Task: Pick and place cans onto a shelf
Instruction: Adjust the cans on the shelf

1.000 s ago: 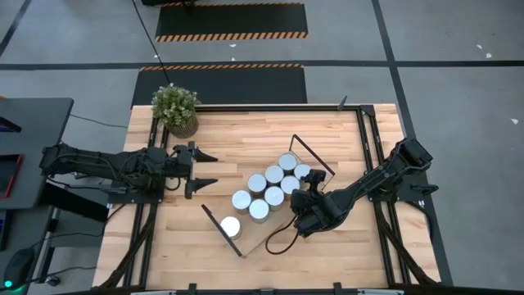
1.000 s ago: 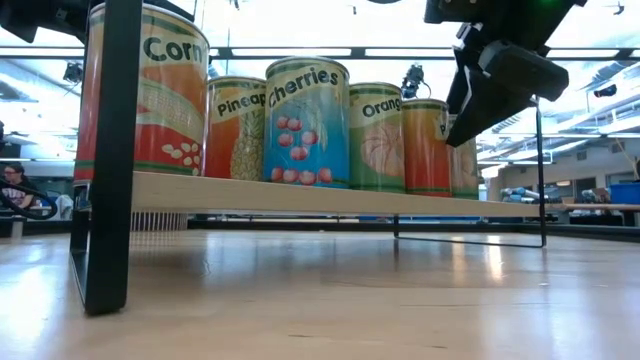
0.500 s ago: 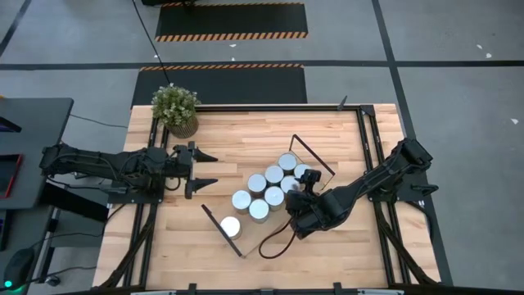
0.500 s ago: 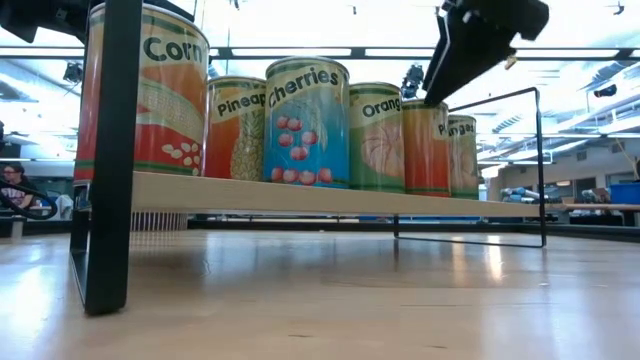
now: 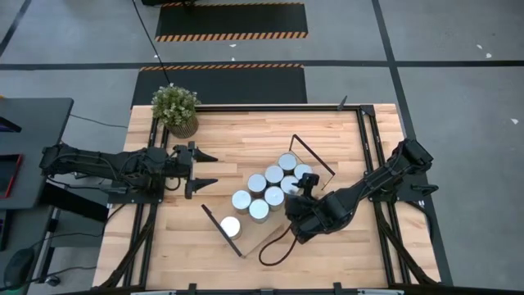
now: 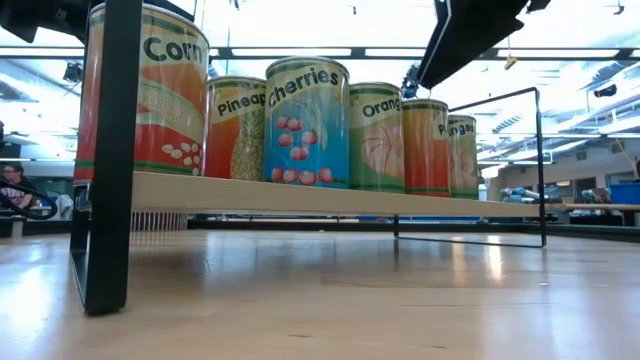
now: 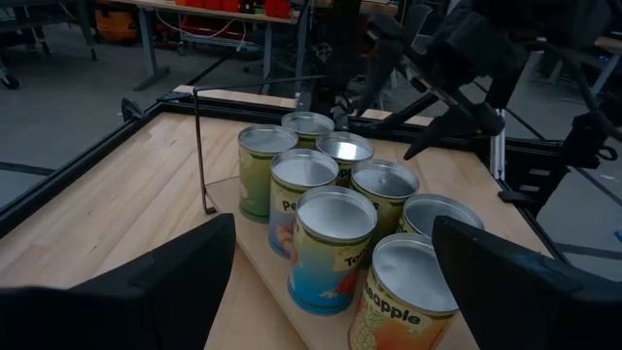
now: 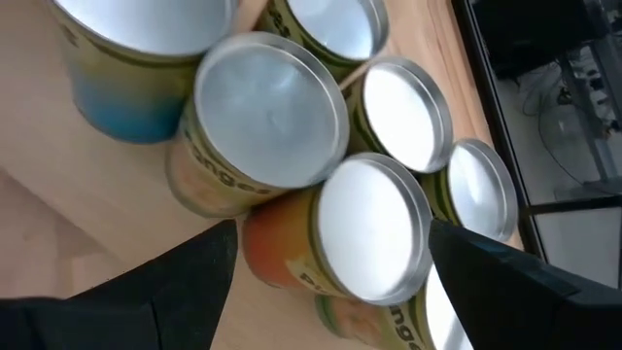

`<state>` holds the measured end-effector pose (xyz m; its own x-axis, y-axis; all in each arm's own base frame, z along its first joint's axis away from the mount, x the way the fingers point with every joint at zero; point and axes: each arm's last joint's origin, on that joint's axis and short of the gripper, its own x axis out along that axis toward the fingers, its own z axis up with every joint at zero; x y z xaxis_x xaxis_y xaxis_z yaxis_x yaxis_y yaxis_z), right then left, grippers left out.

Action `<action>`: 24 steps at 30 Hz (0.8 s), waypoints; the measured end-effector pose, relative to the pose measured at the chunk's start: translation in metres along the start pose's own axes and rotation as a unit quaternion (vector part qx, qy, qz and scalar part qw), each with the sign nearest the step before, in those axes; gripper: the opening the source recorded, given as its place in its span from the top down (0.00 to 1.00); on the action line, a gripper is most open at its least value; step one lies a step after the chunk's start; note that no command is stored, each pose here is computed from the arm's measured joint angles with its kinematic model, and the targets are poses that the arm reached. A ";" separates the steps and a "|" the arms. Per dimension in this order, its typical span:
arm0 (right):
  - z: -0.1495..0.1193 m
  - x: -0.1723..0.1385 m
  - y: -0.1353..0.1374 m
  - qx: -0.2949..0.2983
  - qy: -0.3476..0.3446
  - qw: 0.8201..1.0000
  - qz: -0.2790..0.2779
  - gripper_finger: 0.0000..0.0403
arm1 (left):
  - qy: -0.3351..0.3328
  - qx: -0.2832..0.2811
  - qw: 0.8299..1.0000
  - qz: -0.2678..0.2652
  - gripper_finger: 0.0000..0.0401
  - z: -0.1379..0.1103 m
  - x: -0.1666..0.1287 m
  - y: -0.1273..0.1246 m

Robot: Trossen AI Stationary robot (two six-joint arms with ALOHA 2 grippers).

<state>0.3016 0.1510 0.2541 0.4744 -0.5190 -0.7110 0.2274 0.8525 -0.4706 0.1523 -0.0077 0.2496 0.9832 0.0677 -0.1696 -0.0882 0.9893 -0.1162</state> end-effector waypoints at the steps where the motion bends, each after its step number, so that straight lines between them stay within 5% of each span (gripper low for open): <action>1: 0.001 0.000 0.001 -0.003 -0.004 1.000 0.003 0.14 | 0.000 0.000 1.000 -0.001 0.11 0.000 0.000 0.000; 24: 0.008 -0.002 0.007 -0.010 -0.033 0.999 0.033 0.14 | -0.033 0.074 0.989 -0.123 0.11 0.003 0.006 -0.025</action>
<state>0.3092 0.1584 0.2564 0.5434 -0.4559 -0.7049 0.1766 0.8830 -0.4349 0.1605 -0.0315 0.2549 0.9805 -0.1747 -0.0900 0.1754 0.9845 0.0000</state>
